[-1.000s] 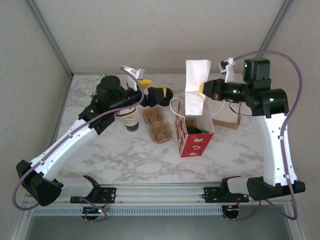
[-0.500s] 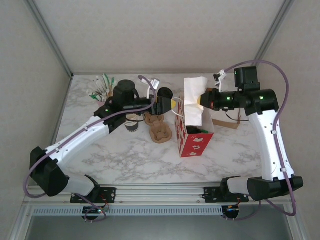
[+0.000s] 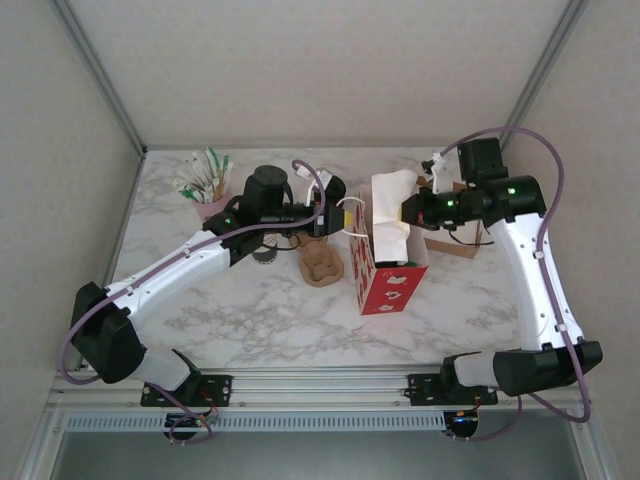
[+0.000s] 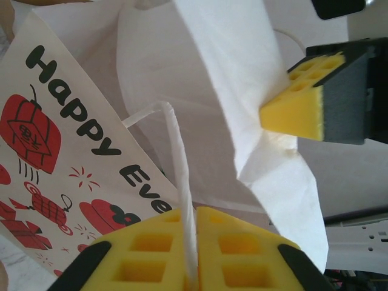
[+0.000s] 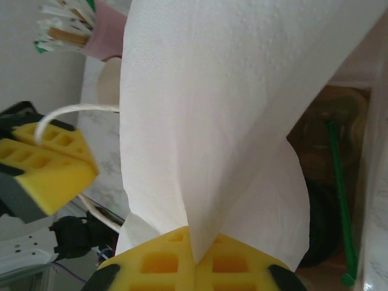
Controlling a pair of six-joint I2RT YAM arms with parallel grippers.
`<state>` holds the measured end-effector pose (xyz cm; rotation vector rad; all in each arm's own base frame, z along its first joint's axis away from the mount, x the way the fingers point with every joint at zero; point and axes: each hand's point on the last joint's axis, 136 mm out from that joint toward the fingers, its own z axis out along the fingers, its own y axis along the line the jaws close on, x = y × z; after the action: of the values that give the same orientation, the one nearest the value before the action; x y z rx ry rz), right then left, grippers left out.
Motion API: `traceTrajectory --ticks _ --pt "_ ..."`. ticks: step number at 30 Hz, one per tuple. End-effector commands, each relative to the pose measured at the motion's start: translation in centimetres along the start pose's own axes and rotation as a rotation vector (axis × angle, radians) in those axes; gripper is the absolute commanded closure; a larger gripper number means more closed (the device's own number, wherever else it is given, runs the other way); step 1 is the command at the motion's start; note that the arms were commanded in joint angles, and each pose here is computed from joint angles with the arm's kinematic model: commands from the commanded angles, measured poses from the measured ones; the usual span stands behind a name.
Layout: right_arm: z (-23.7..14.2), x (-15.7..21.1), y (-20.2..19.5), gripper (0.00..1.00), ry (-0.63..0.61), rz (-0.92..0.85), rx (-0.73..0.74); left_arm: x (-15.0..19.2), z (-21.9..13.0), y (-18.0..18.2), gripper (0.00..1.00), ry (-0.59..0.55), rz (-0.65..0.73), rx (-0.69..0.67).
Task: Pack the takeout coffee
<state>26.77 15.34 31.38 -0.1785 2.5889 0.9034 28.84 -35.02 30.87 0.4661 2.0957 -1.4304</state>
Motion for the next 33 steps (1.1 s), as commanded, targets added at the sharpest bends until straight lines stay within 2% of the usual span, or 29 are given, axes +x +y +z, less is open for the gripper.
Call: traceTrajectory --ticks 1,18,33 --pt "0.9 0.4 -1.2 1.0 0.047 -0.01 0.081 -0.5 0.0 -0.6 0.91 -0.012 0.021 0.003" --pt "3.8 0.3 -3.1 1.0 0.163 -0.102 0.388 -0.4 -0.4 -0.5 0.92 -0.018 0.035 -0.014" --pt "8.9 0.1 -2.2 1.0 0.16 -0.075 0.367 -0.1 -0.5 -0.2 0.92 -0.015 0.041 -0.021"
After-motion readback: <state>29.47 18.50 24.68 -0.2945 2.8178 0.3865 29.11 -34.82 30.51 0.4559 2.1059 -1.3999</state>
